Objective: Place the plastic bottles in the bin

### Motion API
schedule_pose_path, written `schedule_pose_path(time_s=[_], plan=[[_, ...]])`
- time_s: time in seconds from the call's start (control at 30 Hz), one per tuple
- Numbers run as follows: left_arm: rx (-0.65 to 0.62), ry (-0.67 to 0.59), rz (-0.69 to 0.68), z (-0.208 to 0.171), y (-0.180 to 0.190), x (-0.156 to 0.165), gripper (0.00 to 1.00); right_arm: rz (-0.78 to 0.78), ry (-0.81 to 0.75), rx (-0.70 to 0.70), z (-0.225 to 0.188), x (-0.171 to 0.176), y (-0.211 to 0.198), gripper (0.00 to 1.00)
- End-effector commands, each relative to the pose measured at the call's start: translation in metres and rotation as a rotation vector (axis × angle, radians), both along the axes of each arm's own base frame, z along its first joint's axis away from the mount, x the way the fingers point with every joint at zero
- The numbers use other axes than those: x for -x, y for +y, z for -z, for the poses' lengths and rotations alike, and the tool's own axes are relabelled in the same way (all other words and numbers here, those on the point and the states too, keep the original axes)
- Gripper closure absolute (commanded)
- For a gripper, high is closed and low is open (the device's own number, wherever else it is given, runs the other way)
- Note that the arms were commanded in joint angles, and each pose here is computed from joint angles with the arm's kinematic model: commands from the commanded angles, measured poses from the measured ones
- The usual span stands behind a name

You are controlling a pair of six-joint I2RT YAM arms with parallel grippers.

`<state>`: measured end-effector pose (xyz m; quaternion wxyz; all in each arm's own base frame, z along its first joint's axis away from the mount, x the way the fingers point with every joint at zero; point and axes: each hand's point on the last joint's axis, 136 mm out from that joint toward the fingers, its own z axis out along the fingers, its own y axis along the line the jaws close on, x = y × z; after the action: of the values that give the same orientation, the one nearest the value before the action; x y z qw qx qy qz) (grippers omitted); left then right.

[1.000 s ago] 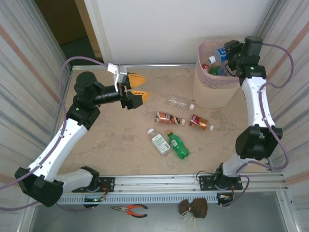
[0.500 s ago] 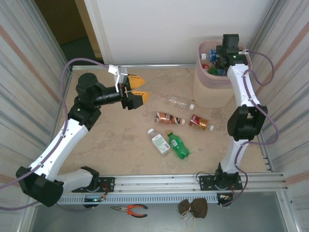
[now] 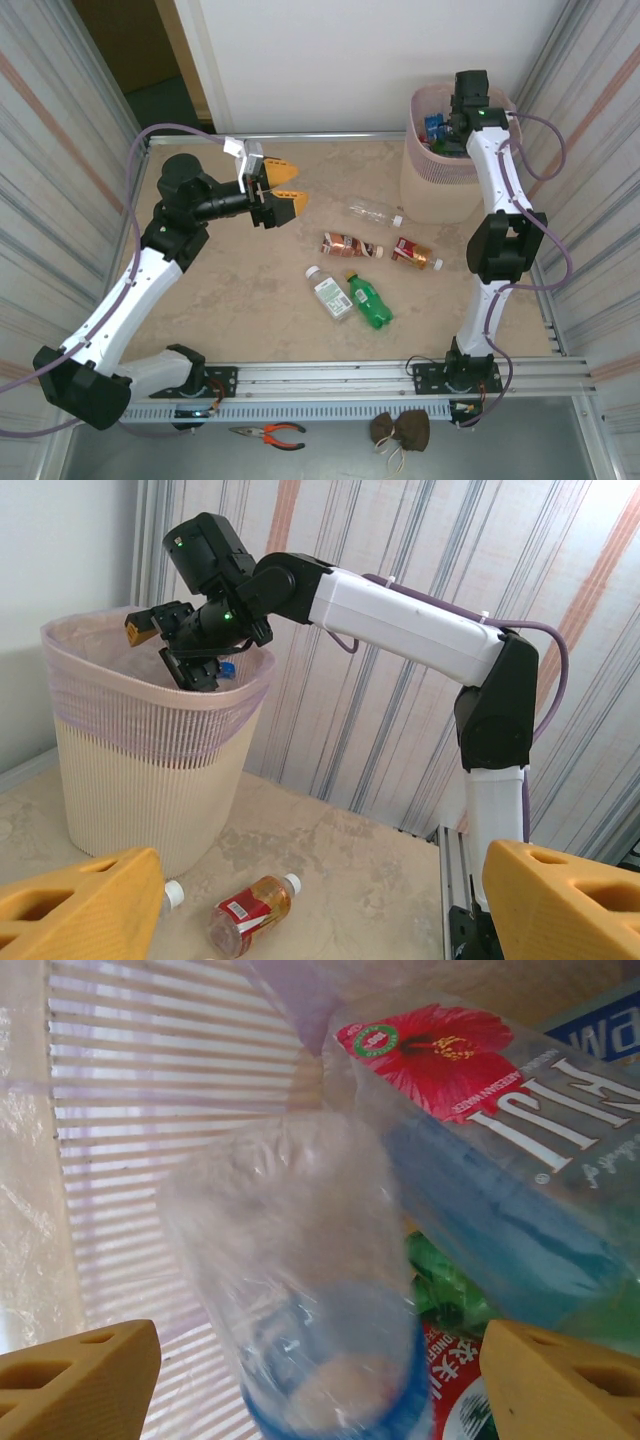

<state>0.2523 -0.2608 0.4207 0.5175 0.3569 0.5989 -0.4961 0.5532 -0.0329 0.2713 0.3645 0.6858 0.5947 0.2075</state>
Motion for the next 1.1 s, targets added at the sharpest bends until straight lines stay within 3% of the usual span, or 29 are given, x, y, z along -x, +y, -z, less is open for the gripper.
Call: schedule_pose_path(time_s=[0.0,0.27,0.5,0.83,1.07], plan=[[0.028,-0.047,-0.008,-0.014,0.005,0.005,0.16,0.049,0.011,0.034,-0.018,0.016,-0.013,0.16],[0.035,-0.046,-0.006,-0.016,0.004,0.004,0.17,0.007,-0.075,0.105,-0.066,0.029,-0.021,0.17],[0.038,-0.036,-0.002,-0.013,0.003,0.001,0.16,-0.161,-0.243,0.141,-0.098,-0.001,-0.012,0.24],[0.03,-0.026,-0.012,-0.008,0.001,-0.005,0.16,-0.282,-0.368,0.038,-0.077,-0.057,0.004,0.44],[0.023,-0.015,-0.015,-0.004,0.0,-0.01,0.16,-0.211,-0.235,-0.019,-0.007,-0.053,-0.01,0.49]])
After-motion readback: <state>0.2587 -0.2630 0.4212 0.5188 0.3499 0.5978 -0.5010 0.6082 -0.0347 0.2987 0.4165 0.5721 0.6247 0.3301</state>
